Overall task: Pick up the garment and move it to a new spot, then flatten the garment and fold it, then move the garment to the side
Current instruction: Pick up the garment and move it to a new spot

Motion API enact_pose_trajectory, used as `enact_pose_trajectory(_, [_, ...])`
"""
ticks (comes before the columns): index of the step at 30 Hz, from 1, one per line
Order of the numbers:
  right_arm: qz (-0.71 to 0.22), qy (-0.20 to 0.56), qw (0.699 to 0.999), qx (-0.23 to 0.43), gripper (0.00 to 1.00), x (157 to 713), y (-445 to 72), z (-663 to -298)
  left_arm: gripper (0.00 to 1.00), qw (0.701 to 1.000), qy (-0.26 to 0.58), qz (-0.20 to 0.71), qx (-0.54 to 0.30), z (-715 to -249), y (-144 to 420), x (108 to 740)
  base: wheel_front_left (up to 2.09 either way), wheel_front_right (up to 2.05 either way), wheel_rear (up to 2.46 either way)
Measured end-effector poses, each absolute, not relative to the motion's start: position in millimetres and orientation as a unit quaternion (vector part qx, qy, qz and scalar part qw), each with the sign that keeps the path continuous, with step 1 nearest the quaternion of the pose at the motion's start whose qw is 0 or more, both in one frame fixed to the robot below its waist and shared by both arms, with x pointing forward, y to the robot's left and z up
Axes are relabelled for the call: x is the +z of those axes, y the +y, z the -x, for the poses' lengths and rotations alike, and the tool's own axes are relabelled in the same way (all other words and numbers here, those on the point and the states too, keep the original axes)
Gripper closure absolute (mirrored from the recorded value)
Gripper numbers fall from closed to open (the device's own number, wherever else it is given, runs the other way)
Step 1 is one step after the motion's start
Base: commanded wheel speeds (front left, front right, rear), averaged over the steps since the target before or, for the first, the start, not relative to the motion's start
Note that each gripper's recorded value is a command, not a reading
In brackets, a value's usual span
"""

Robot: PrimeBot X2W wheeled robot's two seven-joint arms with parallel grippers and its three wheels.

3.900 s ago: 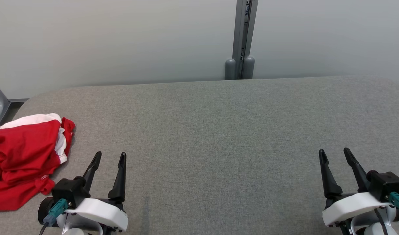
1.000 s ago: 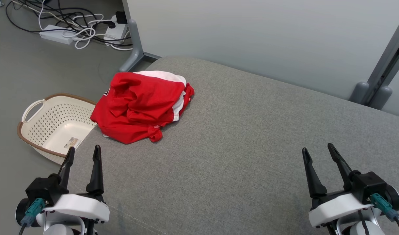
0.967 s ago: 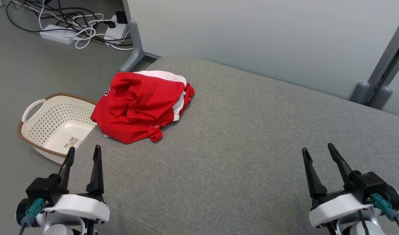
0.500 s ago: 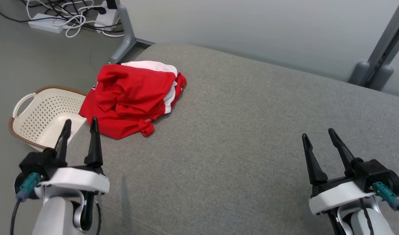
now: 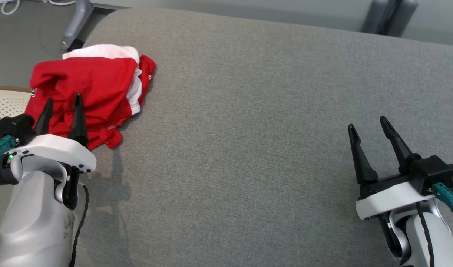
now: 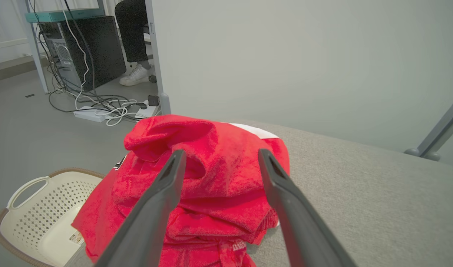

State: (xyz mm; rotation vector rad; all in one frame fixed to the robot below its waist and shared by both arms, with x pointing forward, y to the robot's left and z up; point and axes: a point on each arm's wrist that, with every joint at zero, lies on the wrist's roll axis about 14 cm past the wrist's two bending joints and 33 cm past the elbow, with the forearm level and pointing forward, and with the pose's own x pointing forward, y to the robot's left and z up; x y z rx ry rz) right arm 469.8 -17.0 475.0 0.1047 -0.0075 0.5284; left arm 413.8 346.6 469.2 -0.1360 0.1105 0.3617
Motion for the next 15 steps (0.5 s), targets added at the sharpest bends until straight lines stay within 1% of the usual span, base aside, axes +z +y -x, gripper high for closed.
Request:
enact_pose_trajectory(6, [-0.05, 0.013, 0.969, 0.241, 0.0, 456.0, -34.6, -480.2, 0.0, 0.968, 0.142, 0.08, 0.192, -429.8, 355.6, 422.4, 0.0, 0.0, 0.0])
enact_pose_trajectory(9, [-0.05, 0.022, 0.97, 0.235, 0.0, 446.9, -39.8, -482.0, 0.0, 0.962, 0.173, 0.081, 0.195, -432.6, 356.2, 405.8, 0.0, 0.0, 0.0])
enact_pose_trajectory(10, [-0.051, 0.025, 0.971, 0.234, 0.0, 444.8, -40.7, -482.4, 0.18, 0.962, 0.178, 0.079, 0.193, -434.6, 354.9, 403.1, 0.0, 0.0, 0.0])
enact_pose_trajectory(11, [-0.051, 0.026, 0.971, 0.232, 0.0, 443.2, -41.6, -482.7, 0.72, 0.962, 0.179, 0.078, 0.191, -436.6, 354.2, 402.2, 0.0, 0.0, 0.0])
enact_pose_trajectory(12, [-0.051, 0.028, 0.971, 0.232, 0.0, 442.1, -42.1, -483.1, 1.0, 0.963, 0.176, 0.078, 0.19, -439.1, 354.1, 403.3, 0.0, 0.0, 0.0])
enact_pose_trajectory(15, [-0.052, 0.025, 0.971, 0.232, 0.0, 444.2, -40.6, -484.4, 1.0, 0.967, 0.152, 0.072, 0.19, -443.6, 359.0, 416.6, 0.0, 0.0, 0.0])
